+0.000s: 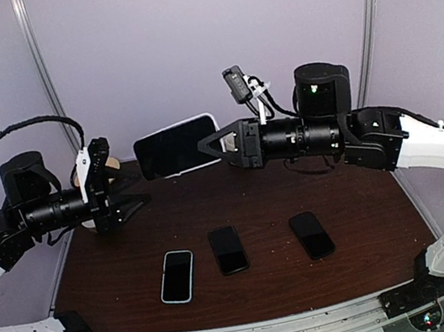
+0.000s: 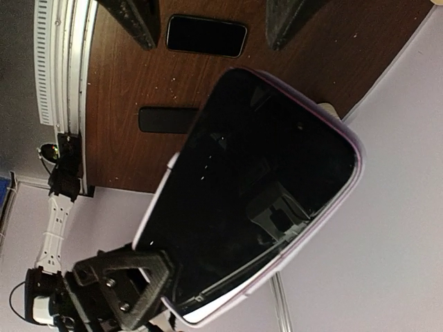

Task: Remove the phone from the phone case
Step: Remove the phone from the bottom left corner of the phone case, then pass from the right arm to the left

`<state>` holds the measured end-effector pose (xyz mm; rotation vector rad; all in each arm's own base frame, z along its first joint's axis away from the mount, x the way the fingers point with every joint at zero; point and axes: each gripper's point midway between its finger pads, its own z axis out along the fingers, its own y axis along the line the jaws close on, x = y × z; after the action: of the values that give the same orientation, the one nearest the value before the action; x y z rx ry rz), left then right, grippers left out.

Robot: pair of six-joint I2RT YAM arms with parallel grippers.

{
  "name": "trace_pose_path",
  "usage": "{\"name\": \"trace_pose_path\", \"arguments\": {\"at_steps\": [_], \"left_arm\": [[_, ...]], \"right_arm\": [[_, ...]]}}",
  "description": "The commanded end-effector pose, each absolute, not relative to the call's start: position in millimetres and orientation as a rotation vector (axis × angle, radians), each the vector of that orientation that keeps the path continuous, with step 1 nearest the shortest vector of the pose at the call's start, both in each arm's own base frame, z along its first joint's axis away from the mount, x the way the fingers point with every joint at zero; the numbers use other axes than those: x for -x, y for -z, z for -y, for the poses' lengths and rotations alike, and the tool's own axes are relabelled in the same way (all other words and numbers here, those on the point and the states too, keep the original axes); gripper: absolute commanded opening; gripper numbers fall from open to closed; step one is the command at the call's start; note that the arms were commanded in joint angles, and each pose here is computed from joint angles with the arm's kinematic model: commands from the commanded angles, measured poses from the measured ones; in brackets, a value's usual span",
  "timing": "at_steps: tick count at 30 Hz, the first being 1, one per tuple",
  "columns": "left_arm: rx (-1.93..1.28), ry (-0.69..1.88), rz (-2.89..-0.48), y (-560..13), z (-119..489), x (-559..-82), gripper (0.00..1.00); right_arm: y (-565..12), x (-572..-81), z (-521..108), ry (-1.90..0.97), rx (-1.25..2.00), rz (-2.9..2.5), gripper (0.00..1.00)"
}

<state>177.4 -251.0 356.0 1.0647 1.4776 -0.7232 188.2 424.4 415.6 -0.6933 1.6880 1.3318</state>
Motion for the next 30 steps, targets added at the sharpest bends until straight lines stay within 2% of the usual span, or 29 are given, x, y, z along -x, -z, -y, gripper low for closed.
{"name": "trace_pose_path", "arguments": {"at_steps": [1,11,16,30], "left_arm": [[-1.27,0.715,-1.354,-349.7,249.9,-149.0,0.56],[-1.498,0.801,-1.083,-327.9,260.1,-110.0,0.55],[-1.517,0.821,-1.073,-315.8,265.1,-111.0,0.52],[-1.511,0.809,-1.054,-301.6,263.3,-109.6,0.48]], "right_arm": [[-447.9,-194.1,-401.8,-1.249,0.739,-1.524,0.0],[-412.9,-167.3,-386.6,-0.989,1.07,-1.192,0.0],[-394.8,-146.3,-388.4,-0.934,1.254,-1.049,0.0],[-369.8,-133.5,-396.2,-0.891,1.411,-0.936,0.0]]}}
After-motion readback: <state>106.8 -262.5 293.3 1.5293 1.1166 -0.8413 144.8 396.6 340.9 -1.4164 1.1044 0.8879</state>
